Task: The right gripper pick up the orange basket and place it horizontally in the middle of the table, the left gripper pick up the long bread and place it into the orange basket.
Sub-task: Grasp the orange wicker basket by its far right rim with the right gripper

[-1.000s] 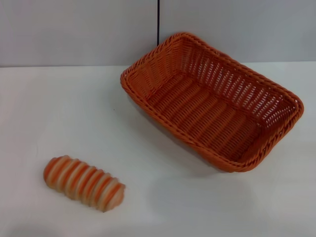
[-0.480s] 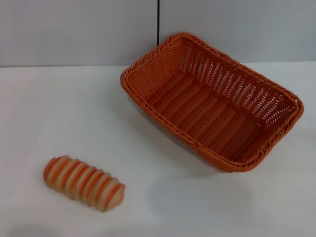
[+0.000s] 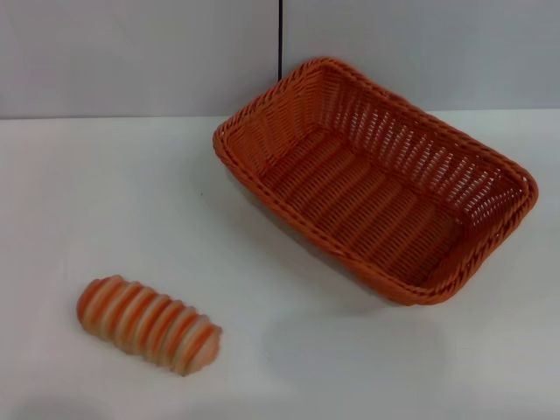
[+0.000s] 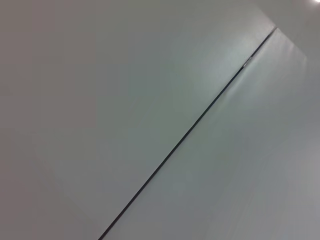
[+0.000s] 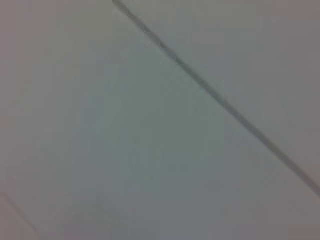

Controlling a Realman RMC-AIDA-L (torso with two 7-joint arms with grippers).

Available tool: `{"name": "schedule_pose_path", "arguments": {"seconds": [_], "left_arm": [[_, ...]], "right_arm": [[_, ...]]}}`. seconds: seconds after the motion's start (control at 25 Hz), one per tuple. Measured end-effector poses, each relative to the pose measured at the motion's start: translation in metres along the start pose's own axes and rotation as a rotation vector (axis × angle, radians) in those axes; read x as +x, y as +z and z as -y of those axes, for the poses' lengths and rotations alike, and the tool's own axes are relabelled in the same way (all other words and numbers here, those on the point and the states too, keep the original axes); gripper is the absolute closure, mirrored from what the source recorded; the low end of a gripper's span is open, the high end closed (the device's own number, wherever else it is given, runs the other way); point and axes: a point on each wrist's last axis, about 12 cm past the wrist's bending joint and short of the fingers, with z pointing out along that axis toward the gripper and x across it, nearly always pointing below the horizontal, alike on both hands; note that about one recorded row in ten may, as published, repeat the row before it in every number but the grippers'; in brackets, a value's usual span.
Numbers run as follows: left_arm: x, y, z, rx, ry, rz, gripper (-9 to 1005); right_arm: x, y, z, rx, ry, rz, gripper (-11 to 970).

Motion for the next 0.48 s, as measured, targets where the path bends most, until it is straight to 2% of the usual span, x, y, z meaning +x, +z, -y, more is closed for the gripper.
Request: {"name": "schedule_pose_path", "arguments": {"seconds": [0.04, 0.12, 0.16, 0.28, 0.32, 0.36, 0.4, 0.44, 0.48], "left_arm": [[0.000, 0.000, 0.000, 0.000, 0.000, 0.000, 158], [0.001, 0.000, 0.000, 0.000, -0.002, -0.001, 158], [0.001, 0.000, 0.000, 0.000, -0.002, -0.001, 158], [0.001, 0.000, 0.000, 0.000, -0.003, -0.004, 159], [0.002, 0.000, 0.000, 0.000, -0.004, -0.007, 160], [0.002, 0.000, 0.000, 0.000, -0.004, -0.007, 160], [0.002, 0.000, 0.000, 0.000, -0.004, -0.007, 160], [0.002, 0.000, 0.000, 0.000, -0.004, -0.007, 160], [0.002, 0.000, 0.000, 0.001, -0.004, -0.007, 161]], "right_arm": [[0.000, 0.000, 0.000, 0.000, 0.000, 0.000, 536], [-0.023, 0.024, -0.016, 0.011, -0.015, -0.154, 536], [-0.023, 0.024, -0.016, 0.011, -0.015, -0.154, 536], [-0.037, 0.049, -0.032, 0.045, -0.067, -0.316, 536], [-0.042, 0.067, -0.039, 0.069, -0.103, -0.413, 536], [-0.042, 0.067, -0.039, 0.069, -0.103, -0.413, 536], [-0.044, 0.082, -0.043, 0.090, -0.132, -0.479, 536], [-0.044, 0.082, -0.043, 0.090, -0.132, -0.479, 536], [-0.045, 0.091, -0.045, 0.102, -0.149, -0.514, 536]]}}
